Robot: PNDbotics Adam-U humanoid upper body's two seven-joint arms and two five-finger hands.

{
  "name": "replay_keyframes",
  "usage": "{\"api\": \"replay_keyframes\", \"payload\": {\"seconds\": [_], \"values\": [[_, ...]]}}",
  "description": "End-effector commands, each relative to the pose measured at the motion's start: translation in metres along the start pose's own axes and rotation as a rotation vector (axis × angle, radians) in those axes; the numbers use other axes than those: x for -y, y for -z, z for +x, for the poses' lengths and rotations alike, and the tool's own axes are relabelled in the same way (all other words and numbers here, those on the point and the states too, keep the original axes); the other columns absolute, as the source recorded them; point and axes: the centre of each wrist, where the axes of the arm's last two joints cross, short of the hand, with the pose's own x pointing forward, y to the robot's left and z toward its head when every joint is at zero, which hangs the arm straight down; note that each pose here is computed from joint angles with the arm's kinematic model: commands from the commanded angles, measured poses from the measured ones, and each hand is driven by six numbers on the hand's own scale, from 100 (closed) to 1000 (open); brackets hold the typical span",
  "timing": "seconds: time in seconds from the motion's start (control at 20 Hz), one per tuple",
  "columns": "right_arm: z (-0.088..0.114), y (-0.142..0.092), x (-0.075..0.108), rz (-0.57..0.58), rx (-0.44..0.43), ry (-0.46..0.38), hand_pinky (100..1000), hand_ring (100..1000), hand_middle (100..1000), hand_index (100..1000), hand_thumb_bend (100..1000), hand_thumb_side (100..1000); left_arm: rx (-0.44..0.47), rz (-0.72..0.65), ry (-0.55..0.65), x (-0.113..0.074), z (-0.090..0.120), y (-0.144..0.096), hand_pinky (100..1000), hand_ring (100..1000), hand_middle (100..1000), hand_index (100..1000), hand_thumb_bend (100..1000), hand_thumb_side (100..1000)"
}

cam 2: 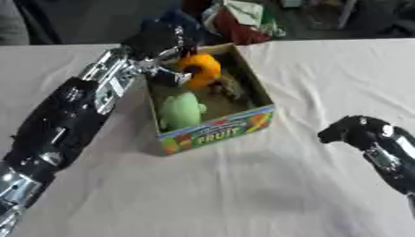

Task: Pick up objects on the table and place them in the box.

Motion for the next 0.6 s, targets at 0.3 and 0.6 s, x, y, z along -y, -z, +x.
{"api": "replay_keyframes", "payload": {"seconds": [0.3, 0.6], "values": [[0.0064, 0.0028, 0.0053, 0.007, 0.013, -0.020, 727, 728, 609, 729, 100, 651, 0.052, -0.029, 0.036, -0.0003, 0.0040, 0.0032, 569, 484, 467, 643, 402, 398], [0.0067, 0.0027, 0.0059, 0.006, 0.013, -0.020, 727, 728, 609, 730, 100, 649, 0.060, 0.011, 0.010, -0.0040, 0.0049, 0.0004, 608, 527, 524, 709, 693, 726]]}}
